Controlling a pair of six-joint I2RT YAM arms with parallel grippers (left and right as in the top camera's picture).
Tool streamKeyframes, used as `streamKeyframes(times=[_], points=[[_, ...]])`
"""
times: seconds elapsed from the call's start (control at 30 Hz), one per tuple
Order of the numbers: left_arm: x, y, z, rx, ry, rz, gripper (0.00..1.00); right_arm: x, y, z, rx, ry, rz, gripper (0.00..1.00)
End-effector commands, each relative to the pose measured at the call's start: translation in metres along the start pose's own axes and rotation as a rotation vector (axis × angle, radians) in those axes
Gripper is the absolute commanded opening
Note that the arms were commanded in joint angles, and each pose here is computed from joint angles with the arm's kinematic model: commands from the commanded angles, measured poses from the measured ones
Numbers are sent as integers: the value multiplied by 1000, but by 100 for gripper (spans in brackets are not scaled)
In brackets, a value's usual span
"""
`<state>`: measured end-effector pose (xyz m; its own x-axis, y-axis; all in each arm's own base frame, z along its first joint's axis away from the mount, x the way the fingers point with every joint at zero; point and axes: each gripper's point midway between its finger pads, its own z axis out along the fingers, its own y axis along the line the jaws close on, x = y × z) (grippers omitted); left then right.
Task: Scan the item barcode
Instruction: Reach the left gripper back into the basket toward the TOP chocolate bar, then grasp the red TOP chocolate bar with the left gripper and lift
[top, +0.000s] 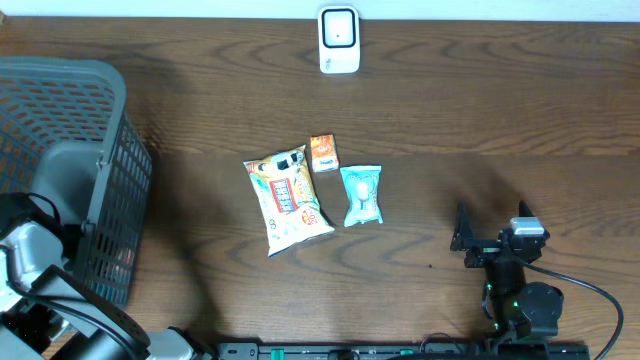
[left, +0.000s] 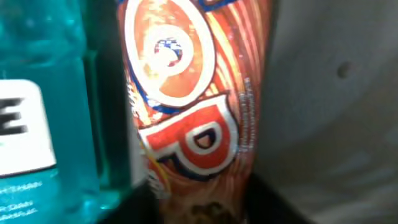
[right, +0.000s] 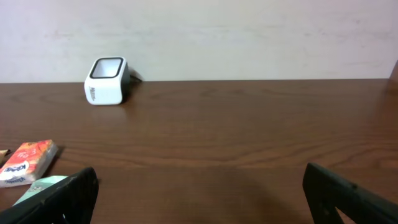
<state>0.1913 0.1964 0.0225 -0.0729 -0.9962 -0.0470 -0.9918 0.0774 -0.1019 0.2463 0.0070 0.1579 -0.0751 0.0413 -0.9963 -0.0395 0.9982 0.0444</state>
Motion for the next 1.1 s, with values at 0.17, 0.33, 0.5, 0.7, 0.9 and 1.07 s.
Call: streamKeyframes(times=[0.17,0.33,0.5,0.7,0.9,1.07], points=[[30,3,14,14,138,-43,7,1,1,0,-2,0,-5,99],[39,-3,12,53,186,-47,7,1,1,0,-2,0,-5,99],[43,-3,10,58,206,-49,7,1,1,0,-2,0,-5,99],[43,-4,6,70,197,-40,7,1,1,0,-2,0,-5,99],[46,-20,-11,173,202,-34,7,1,1,0,-2,0,-5,99],[44,-35,-42,292,138,-8,7,1,1,0,-2,0,-5,99]])
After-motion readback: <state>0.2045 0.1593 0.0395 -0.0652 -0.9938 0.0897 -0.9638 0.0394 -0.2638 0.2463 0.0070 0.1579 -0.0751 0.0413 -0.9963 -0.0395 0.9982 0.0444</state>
